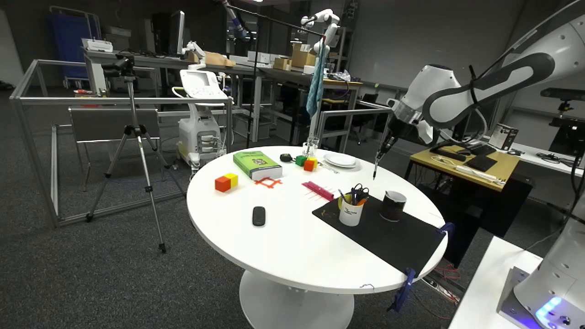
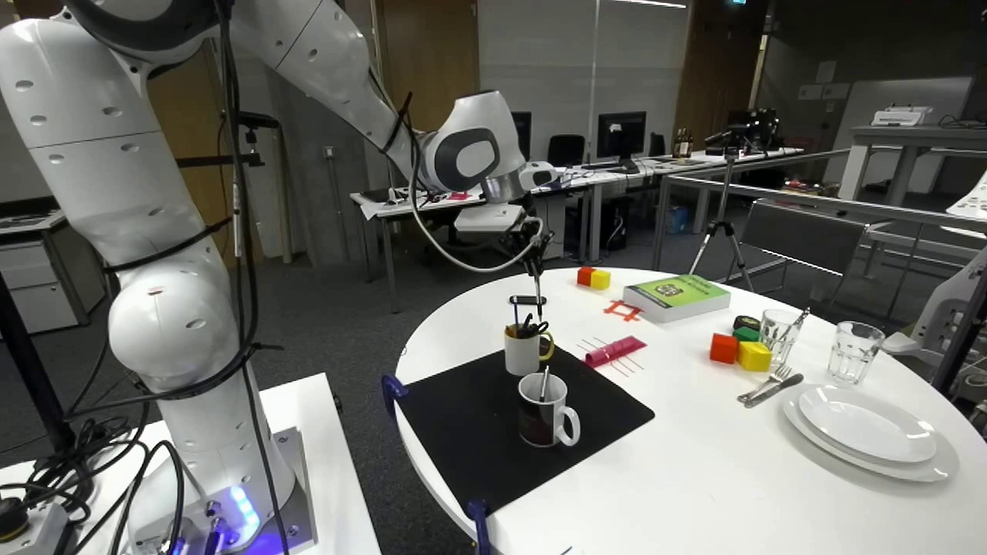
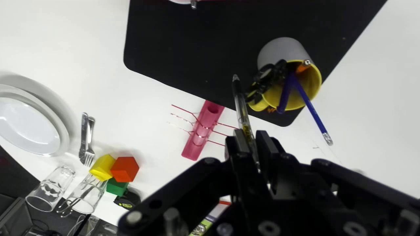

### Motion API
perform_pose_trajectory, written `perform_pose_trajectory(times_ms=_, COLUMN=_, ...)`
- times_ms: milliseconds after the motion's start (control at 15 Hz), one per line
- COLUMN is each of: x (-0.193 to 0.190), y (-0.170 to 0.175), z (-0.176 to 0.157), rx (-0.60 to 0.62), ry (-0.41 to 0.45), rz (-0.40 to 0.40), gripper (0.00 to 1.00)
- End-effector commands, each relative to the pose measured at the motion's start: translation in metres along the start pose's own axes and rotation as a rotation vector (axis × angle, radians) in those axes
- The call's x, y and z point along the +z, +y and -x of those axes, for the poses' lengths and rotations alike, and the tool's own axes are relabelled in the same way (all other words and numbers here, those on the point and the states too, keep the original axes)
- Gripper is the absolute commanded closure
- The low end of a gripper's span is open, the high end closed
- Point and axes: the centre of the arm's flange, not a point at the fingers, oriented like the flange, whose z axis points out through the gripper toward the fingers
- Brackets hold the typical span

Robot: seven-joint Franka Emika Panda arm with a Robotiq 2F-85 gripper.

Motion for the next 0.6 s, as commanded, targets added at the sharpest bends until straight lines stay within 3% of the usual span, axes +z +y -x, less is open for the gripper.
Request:
perform_pose_trajectory(times_ms=0, x=-0.003, y=-0.021, z=-0.015, rx=-0.024, ry=0.032, rz=-0.06, gripper=0.97)
perform_pose_trajectory(times_ms=533, x=0.01, y=-0.052, z=-0.023, rx=-0.078, ry=0.103, rz=-0.127, gripper=0.97)
